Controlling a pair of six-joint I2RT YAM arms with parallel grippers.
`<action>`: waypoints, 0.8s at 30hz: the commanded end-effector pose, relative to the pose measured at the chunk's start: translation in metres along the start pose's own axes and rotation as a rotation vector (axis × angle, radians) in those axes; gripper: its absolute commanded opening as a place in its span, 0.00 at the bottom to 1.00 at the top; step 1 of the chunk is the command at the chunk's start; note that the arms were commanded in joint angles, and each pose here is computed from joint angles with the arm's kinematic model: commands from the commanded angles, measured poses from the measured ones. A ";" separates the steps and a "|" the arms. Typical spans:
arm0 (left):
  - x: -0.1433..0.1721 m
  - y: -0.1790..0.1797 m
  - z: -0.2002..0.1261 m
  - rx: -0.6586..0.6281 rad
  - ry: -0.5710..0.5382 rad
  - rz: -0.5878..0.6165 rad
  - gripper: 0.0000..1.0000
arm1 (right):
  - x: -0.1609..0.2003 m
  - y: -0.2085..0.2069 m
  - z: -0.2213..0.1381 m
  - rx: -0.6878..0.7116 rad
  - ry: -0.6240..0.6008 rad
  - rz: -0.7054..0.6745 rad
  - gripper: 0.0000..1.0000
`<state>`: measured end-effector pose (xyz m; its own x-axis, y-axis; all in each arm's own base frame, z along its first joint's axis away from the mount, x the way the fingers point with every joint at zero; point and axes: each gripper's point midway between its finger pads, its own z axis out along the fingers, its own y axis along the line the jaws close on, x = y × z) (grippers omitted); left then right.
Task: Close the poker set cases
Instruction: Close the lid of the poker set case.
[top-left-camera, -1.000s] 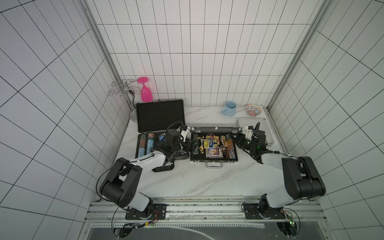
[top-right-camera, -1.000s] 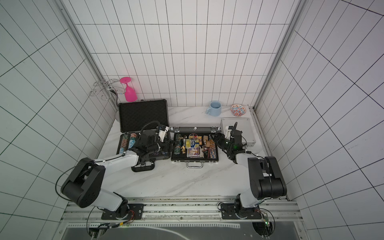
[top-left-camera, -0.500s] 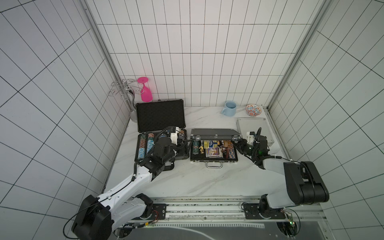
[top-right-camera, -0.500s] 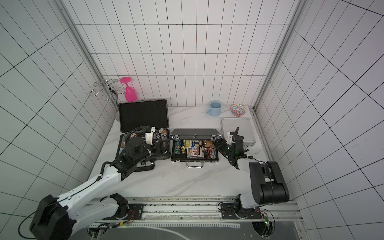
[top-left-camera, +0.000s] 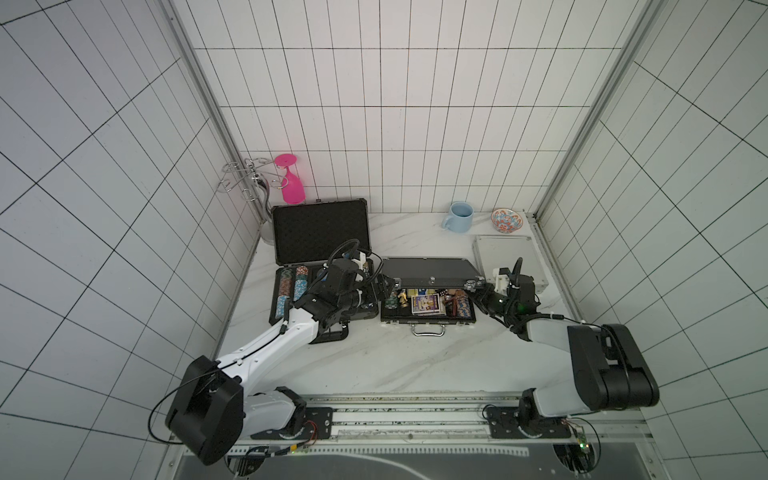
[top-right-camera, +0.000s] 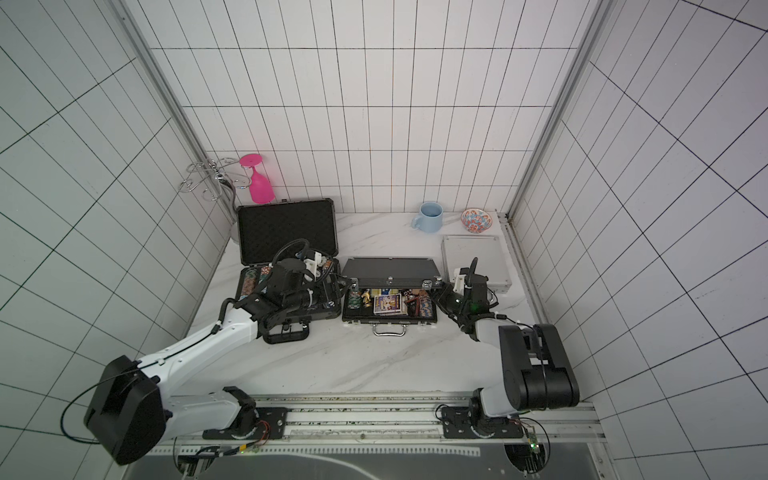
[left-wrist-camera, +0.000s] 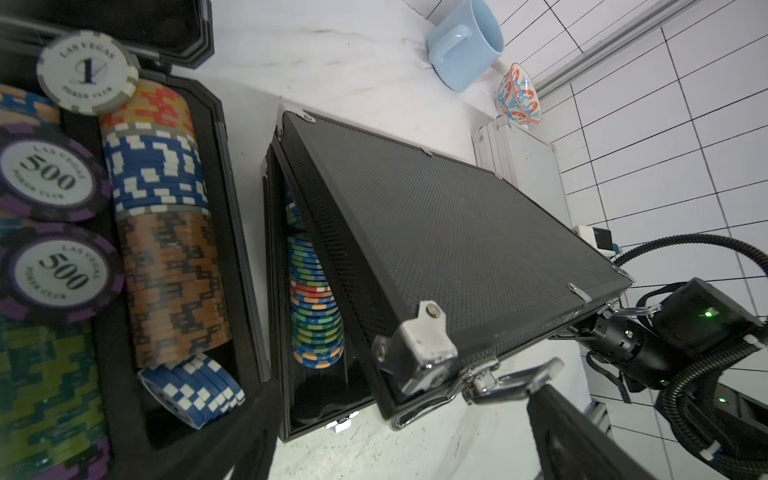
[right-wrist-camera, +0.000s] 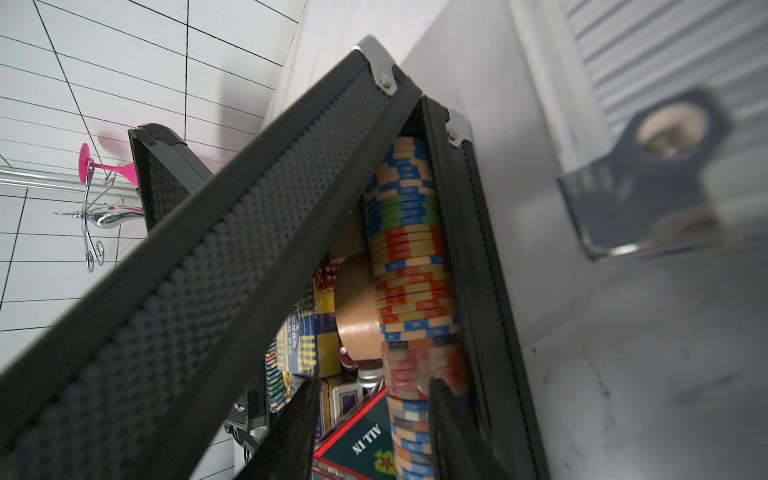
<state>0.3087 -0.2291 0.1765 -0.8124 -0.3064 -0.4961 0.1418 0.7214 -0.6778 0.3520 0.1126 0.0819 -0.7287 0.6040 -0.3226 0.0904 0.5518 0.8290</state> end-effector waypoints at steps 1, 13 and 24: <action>0.009 -0.007 0.001 0.097 0.037 -0.140 0.93 | 0.009 -0.008 -0.003 0.002 0.009 -0.010 0.45; -0.030 -0.031 -0.033 0.326 -0.164 -0.332 0.93 | 0.010 -0.009 -0.001 -0.002 0.020 -0.016 0.45; -0.019 -0.012 -0.013 0.233 -0.100 -0.400 0.94 | 0.007 -0.006 0.000 -0.005 0.017 -0.020 0.45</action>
<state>0.3140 -0.2259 0.2019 -0.7775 -0.5816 -0.2393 -0.0018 0.3826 -0.9239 0.3508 0.1127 0.0785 -0.7339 0.5912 -0.3343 0.0809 0.5648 0.8212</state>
